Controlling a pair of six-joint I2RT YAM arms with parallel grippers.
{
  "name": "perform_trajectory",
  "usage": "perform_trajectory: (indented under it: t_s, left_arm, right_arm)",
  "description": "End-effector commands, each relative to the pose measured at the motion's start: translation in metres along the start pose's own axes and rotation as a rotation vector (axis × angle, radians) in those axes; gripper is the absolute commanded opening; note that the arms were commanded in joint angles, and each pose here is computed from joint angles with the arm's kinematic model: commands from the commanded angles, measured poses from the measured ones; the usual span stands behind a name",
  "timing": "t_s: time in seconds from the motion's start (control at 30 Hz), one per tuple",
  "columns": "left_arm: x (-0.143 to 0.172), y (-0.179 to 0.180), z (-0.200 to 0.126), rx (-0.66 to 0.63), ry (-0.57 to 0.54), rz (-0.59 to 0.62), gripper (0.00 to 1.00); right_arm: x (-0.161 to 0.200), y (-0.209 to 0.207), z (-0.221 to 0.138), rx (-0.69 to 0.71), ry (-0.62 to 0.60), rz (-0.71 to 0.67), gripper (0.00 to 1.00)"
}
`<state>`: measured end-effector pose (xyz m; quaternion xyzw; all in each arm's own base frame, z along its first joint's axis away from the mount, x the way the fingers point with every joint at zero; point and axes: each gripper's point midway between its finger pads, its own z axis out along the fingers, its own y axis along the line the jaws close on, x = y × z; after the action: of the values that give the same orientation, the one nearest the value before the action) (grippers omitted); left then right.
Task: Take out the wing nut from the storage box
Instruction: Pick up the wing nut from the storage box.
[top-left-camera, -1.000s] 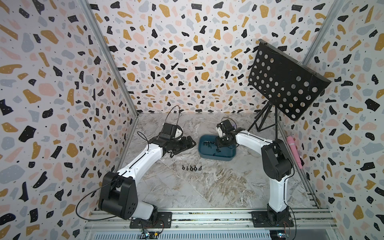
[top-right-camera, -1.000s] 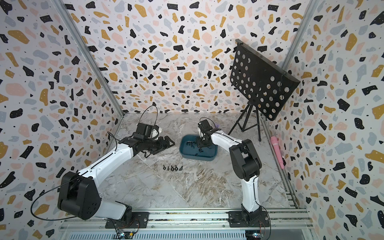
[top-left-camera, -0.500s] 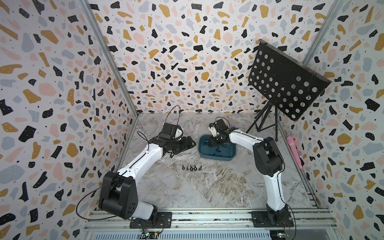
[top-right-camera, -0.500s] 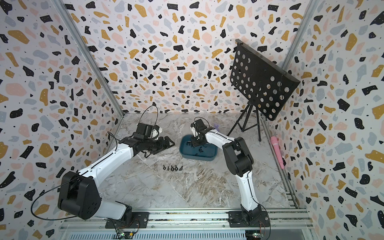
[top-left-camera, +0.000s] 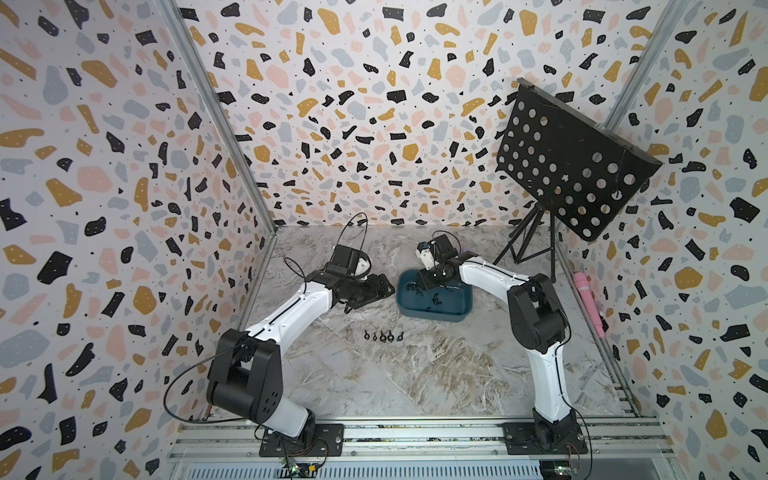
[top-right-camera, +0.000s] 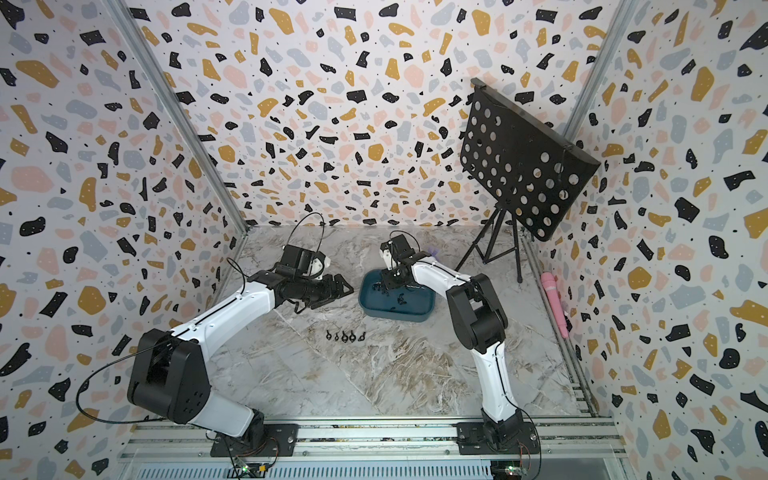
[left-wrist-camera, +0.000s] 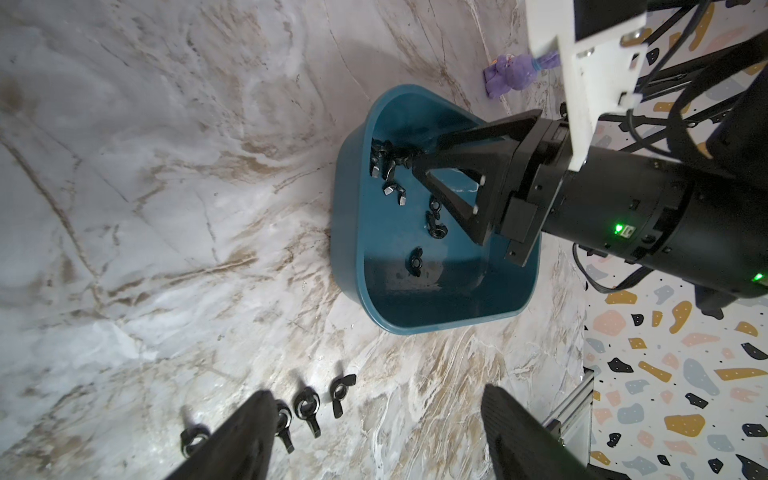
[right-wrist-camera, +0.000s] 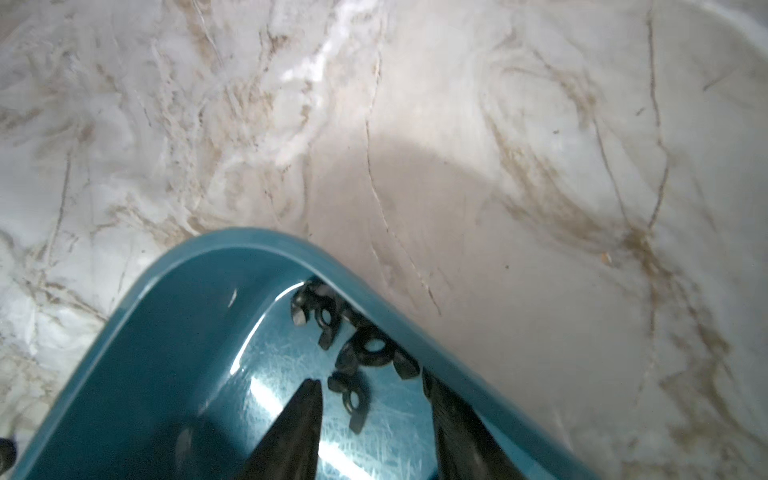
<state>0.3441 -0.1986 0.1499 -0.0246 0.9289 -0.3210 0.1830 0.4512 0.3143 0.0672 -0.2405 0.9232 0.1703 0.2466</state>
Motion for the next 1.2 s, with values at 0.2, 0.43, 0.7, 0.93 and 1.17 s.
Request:
perform_trajectory:
  t_s: [0.2,0.43,0.7,0.93,1.17]
  left_arm:
    - [-0.006,-0.013,-0.012,0.024,-0.033,0.050,0.81]
    - [-0.006,-0.013,-0.011,0.023,-0.031,0.051,0.81]
    - [-0.007,-0.012,-0.010,0.022,-0.028,0.051,0.81]
    - [-0.006,-0.013,-0.011,0.023,-0.031,0.054,0.81]
    - [-0.006,-0.013,-0.011,0.025,-0.030,0.053,0.81]
  right_arm:
    - [-0.002,0.015,0.021,-0.052,0.030,-0.025,0.49]
    - [0.012,0.032,0.014,-0.084,0.058,-0.007,0.47]
    - [0.001,0.031,-0.009,-0.059,0.007,0.000,0.52]
    - [-0.015,0.021,-0.013,-0.046,-0.021,0.001,0.56]
    - [-0.005,0.022,0.004,-0.070,0.026,-0.015,0.52]
